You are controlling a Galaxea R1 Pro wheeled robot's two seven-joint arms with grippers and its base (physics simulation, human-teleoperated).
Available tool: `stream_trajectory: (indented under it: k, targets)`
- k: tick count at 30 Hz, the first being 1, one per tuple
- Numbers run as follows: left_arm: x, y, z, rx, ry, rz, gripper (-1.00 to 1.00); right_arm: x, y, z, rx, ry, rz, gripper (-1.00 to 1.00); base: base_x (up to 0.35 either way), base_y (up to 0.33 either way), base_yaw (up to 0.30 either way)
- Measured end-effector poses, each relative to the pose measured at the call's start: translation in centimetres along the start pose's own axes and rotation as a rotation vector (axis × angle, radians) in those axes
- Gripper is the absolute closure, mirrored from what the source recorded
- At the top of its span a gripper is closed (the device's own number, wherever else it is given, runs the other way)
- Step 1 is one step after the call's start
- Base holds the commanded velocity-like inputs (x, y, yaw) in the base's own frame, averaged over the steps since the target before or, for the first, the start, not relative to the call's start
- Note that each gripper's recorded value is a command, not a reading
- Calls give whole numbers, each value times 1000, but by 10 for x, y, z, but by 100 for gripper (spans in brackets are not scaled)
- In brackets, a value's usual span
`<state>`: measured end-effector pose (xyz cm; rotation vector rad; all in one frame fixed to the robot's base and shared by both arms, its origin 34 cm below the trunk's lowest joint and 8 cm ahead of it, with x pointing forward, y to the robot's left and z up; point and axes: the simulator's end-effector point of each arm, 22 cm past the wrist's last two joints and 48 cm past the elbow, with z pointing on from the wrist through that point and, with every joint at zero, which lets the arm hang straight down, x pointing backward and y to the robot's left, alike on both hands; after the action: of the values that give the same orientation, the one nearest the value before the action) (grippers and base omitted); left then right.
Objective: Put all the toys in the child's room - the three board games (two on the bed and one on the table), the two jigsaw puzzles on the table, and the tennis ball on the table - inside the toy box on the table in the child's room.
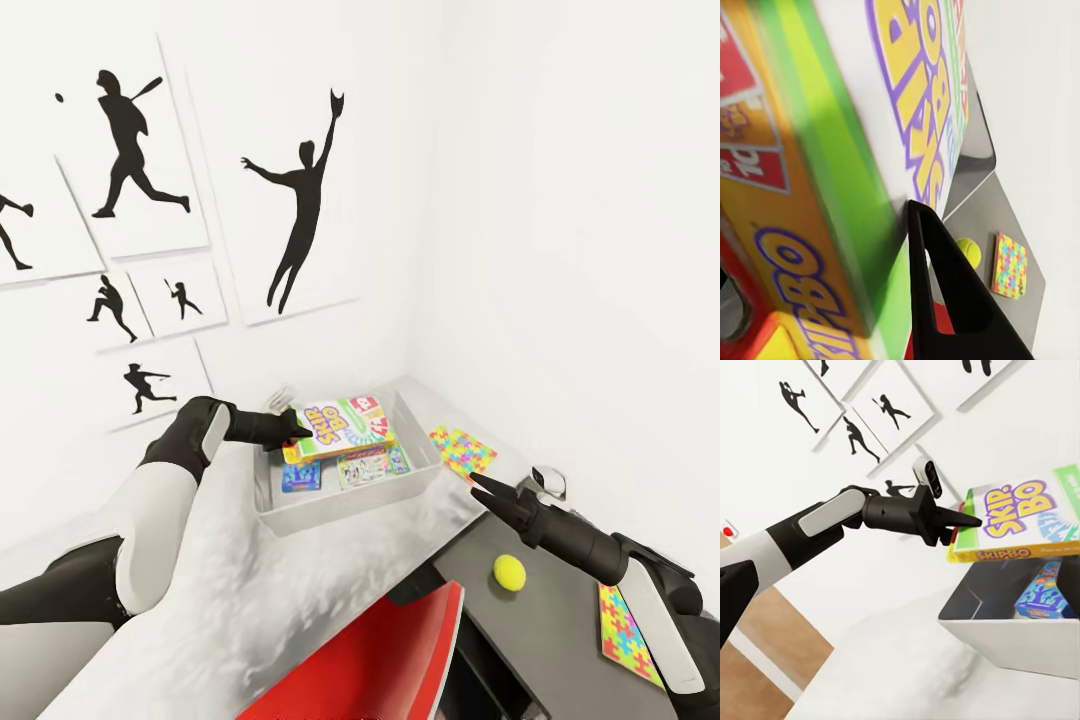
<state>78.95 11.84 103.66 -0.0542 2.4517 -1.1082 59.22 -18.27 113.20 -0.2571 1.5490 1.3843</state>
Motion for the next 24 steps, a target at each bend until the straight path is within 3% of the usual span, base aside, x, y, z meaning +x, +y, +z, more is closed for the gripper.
stream_trajectory:
  k: [13, 19, 24]
  targets:
    - [6, 3, 13, 11, 17, -7, 100, 6, -8, -1, 7, 6, 18, -100, 0, 0, 0]
    - [11, 2, 26, -16, 28, 97, 100, 9, -9, -1, -2, 11, 25, -100, 0, 0, 0]
    - [14, 5, 32, -22, 39, 116, 100, 12, -11, -1, -2, 13, 32, -100, 0, 0, 0]
